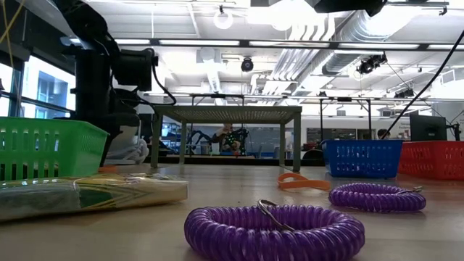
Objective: Pick & Place Office Desk Supplies
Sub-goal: Put the orange rubber band into the red bin
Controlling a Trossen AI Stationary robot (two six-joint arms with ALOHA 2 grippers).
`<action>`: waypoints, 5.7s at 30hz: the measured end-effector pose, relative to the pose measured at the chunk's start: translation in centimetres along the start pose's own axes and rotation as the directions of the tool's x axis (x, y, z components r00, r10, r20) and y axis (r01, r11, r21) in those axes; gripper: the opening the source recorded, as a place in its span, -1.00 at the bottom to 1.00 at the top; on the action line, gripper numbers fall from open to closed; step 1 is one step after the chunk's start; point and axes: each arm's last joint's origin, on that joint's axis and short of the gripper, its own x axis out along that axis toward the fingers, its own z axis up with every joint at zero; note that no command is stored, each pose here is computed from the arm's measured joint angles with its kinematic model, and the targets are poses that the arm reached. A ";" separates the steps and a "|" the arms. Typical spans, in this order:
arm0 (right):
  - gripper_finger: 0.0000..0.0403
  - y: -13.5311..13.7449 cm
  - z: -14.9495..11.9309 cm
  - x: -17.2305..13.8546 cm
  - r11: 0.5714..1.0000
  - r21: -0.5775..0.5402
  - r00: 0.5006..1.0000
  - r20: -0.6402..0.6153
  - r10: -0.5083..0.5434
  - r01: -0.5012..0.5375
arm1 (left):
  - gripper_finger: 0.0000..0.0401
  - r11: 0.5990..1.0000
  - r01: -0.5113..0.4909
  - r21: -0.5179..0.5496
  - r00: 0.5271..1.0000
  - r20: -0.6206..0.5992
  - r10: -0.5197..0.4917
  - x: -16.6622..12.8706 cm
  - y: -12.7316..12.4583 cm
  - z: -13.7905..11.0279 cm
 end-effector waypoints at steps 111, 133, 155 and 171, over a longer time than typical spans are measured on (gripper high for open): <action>-0.21 -3.2 0.7 13.6 0.973 0.174 0.981 0.148 0.127 -0.153 | -1.00 0.664 0.111 0.740 0.384 0.584 -0.715 -13.9 -13.9 -5.0; -0.99 -3.3 0.3 13.8 0.978 0.056 0.975 0.109 0.196 -0.202 | -1.00 0.649 0.105 0.753 0.387 0.571 -0.724 -13.9 -13.9 -5.2; -0.99 -3.9 -0.3 13.0 0.994 0.031 0.994 -0.009 0.110 -0.109 | 0.09 0.532 0.011 0.847 0.371 0.491 -0.788 -14.3 -14.5 -8.3; -0.99 -7.0 -0.1 1.3 0.970 0.185 0.951 -0.293 -0.100 0.159 | 0.10 0.518 0.176 0.837 0.513 0.371 -0.774 -13.7 -13.2 -9.6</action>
